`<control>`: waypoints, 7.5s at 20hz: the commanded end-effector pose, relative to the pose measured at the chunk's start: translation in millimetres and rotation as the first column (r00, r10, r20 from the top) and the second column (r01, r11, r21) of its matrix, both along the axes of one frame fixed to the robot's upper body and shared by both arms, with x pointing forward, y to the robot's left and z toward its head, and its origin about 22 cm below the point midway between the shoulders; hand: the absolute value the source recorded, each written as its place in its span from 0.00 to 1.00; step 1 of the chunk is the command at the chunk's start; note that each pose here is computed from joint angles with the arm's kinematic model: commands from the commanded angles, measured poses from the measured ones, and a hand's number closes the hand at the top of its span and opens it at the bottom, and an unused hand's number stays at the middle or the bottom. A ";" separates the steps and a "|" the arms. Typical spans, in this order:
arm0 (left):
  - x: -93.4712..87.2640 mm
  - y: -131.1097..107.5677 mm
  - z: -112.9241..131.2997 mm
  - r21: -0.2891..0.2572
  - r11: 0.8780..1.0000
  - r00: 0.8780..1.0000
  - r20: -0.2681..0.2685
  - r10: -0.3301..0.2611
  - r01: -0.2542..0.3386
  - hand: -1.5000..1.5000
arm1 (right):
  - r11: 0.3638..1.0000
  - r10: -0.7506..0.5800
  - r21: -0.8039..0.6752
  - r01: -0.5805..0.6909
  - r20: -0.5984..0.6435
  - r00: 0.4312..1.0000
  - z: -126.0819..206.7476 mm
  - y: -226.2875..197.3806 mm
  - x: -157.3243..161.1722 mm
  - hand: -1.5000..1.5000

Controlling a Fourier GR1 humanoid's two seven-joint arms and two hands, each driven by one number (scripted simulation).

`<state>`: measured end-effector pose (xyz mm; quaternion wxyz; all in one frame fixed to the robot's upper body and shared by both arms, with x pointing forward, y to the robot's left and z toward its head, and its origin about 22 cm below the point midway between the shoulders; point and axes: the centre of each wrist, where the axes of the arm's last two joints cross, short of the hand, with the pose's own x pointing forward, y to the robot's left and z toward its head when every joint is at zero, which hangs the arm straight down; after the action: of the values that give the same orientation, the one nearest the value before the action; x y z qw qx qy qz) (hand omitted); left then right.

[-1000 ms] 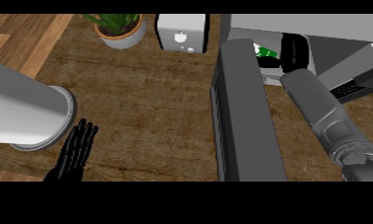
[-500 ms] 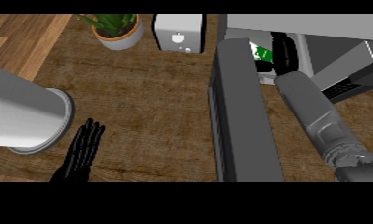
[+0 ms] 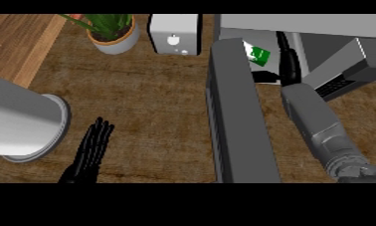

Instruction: Pick up the milk, place it into the microwave and close the microwave

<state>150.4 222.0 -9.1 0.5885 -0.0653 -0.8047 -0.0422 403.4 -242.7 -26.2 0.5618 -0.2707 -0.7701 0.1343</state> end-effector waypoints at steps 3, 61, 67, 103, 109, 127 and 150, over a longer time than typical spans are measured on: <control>-1.2 -3.2 5.5 -0.003 1.000 1.000 0.010 -0.007 0.007 0.00 | 0.992 0.035 0.121 -0.033 -0.018 0.999 -28.9 -22.2 -24.8 0.00; 62.5 -188.7 -49.3 0.354 0.782 0.858 -0.235 -0.456 0.513 1.00 | 0.699 0.404 0.542 -0.467 0.240 0.883 -18.0 -116.5 -200.0 0.00; 88.9 -204.3 -29.3 0.398 0.796 0.889 -0.183 -0.419 0.457 1.00 | 0.678 0.486 0.508 -0.531 0.232 0.843 12.5 -123.0 -207.7 0.00; 192.1 -219.1 57.8 0.151 0.986 0.990 0.109 -0.091 0.074 0.00 | 0.500 0.657 0.431 -0.751 0.376 0.653 100.9 -113.4 -156.8 0.00; 197.2 -218.2 58.3 0.137 0.989 0.991 0.114 -0.063 0.047 0.00 | 0.483 0.678 0.414 -0.771 0.379 0.629 111.8 -119.0 -153.7 0.00; 202.3 -217.2 55.9 0.103 0.995 0.987 0.157 -0.025 0.008 0.00 | 0.480 0.687 0.415 -0.773 0.370 0.625 133.4 -131.9 -143.0 0.00; 205.3 -214.5 48.5 0.077 0.997 0.985 0.172 -0.003 -0.010 0.00 | 0.417 0.734 0.419 -0.807 0.369 0.571 148.0 -132.3 -135.3 0.00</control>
<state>342.5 9.4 27.4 0.5067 -0.0498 -0.8558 -0.0920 267.4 -375.3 120.5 0.4384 0.2714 -0.8463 0.1339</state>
